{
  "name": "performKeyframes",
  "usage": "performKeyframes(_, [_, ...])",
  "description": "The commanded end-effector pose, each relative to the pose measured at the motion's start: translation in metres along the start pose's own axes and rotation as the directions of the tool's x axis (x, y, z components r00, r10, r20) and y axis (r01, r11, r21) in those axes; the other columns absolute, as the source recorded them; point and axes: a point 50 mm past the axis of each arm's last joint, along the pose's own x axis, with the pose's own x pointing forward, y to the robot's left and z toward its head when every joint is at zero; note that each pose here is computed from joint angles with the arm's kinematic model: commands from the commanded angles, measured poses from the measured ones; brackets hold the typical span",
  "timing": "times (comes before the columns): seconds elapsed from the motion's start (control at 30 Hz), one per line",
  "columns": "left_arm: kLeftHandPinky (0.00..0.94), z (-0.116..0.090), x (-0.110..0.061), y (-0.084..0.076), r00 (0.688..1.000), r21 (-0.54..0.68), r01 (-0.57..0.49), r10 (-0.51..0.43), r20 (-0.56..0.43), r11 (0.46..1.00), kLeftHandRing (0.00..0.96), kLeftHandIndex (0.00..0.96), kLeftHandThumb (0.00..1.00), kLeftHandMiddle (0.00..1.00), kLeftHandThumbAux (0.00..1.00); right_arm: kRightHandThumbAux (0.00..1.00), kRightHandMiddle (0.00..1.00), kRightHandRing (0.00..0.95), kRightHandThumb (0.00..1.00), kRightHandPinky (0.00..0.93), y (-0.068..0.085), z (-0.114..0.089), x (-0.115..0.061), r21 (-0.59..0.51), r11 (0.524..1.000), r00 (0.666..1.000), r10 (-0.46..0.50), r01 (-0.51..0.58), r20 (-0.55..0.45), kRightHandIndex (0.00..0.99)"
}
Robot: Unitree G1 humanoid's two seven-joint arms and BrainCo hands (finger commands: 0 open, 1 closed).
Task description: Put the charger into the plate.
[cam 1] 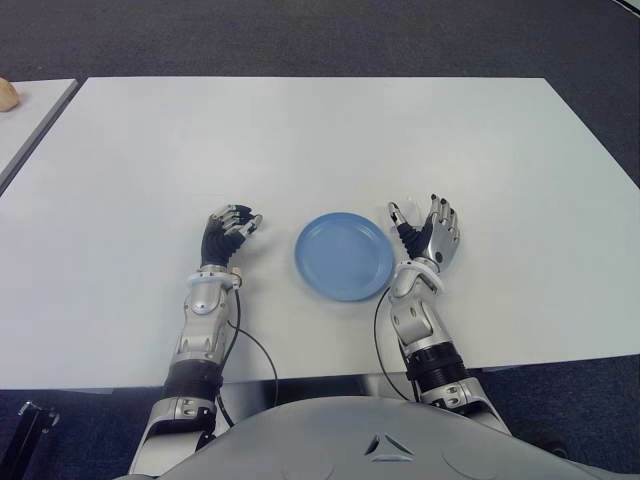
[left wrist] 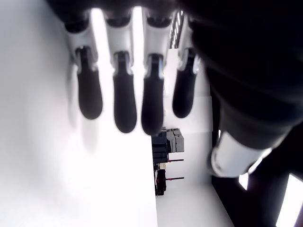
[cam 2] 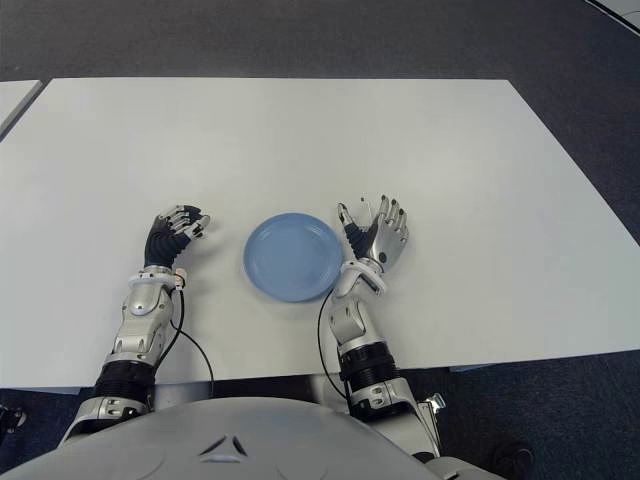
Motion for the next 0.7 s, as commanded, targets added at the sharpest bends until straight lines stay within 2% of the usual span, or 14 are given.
performKeyframes(0.03, [0.501,-0.003,-0.001,0.000,1.000,-0.006,-0.011,0.011,-0.012,1.000,0.504,0.427,0.705,0.499,0.721,0.218,0.000,0.000,0.684,0.000,0.006,-0.005,0.000,0.008,1.000,0.999,0.017,-0.016,-0.031,0.000])
performKeyframes(0.23, [0.504,-0.004,-0.001,0.001,1.000,-0.006,-0.009,0.009,-0.013,1.000,0.506,0.427,0.704,0.505,0.720,0.231,0.000,0.000,0.701,0.000,0.009,-0.012,0.002,0.003,1.000,0.998,0.017,-0.017,-0.062,0.000])
performKeyframes(0.57, [0.492,-0.004,-0.001,0.003,1.000,-0.025,-0.014,0.013,-0.015,1.000,0.491,0.427,0.705,0.490,0.720,0.224,0.000,0.000,0.673,0.000,0.009,-0.025,0.003,-0.011,0.998,0.976,0.054,-0.057,-0.212,0.000])
performKeyframes(0.7, [0.496,-0.004,-0.002,0.004,1.000,-0.035,-0.017,0.016,-0.009,0.999,0.496,0.427,0.705,0.493,0.720,0.223,0.000,0.000,0.687,0.000,0.011,-0.034,0.010,-0.033,0.996,0.959,0.073,-0.085,-0.273,0.000])
